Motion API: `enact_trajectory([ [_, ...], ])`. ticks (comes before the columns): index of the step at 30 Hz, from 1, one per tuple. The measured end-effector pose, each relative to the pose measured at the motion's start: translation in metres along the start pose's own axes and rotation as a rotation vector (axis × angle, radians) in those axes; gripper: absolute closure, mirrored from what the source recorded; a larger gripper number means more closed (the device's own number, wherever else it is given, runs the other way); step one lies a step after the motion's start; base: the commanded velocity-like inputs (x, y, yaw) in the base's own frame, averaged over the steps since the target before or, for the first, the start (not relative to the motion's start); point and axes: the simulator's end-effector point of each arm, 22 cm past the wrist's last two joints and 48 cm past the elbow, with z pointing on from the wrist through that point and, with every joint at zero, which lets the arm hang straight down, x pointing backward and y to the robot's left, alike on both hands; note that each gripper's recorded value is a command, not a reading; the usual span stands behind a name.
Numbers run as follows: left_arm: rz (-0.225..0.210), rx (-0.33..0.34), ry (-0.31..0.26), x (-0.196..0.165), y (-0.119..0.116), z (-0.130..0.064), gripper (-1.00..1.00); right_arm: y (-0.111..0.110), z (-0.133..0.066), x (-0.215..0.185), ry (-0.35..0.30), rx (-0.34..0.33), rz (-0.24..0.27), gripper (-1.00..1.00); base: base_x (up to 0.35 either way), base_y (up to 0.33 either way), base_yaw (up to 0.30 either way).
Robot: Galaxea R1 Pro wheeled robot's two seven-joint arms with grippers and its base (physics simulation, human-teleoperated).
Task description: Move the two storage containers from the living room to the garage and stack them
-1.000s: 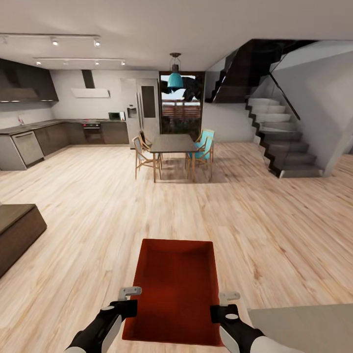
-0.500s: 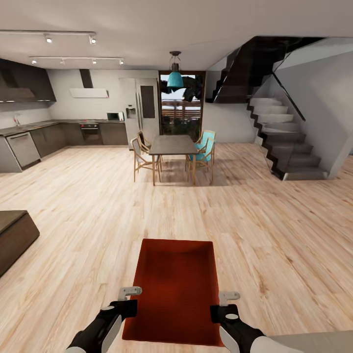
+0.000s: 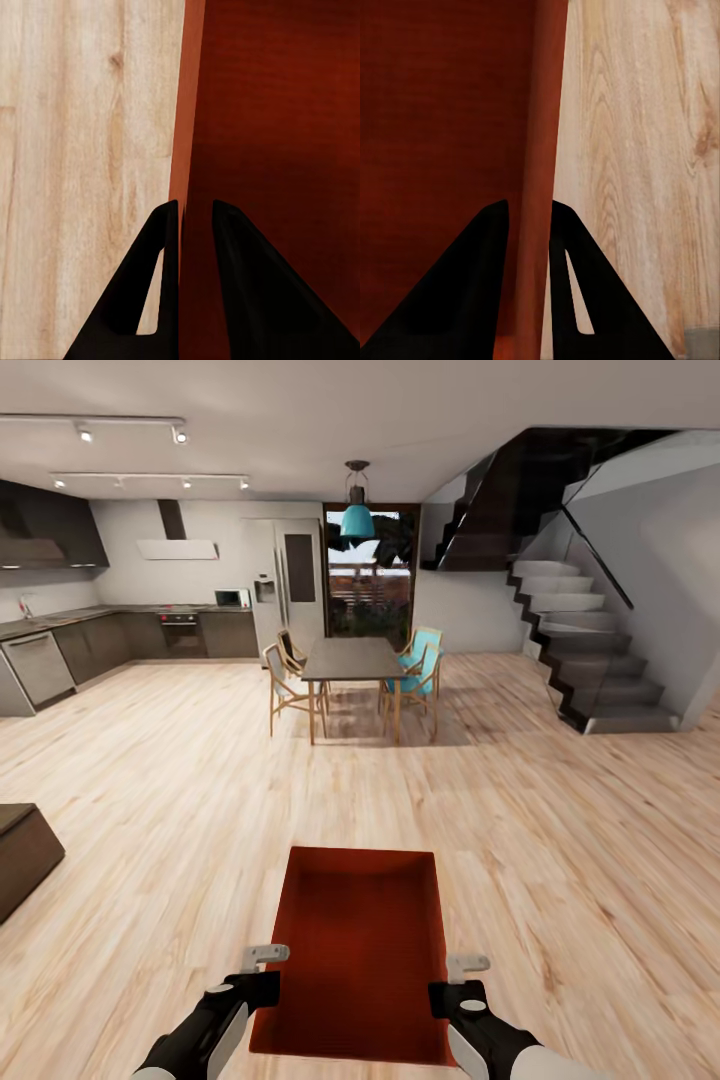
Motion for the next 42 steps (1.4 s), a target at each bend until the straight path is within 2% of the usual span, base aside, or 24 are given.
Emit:
enact_trajectory([
  [35, 0.000, 0.000, 0.001, 0.0006, 0.0003, 0.0001, 1.00, 0.0002, -0.0001, 0.0004, 0.001, 0.001, -0.001, 1.00, 0.322, 0.000, 0.000],
  [42, 0.002, -0.001, 0.006, 0.0012, 0.0006, 0.0000, 1.00, 0.0007, -0.0002, 0.0021, 0.005, 0.002, 0.001, 1.00, 0.322, 0.000, -0.106],
])
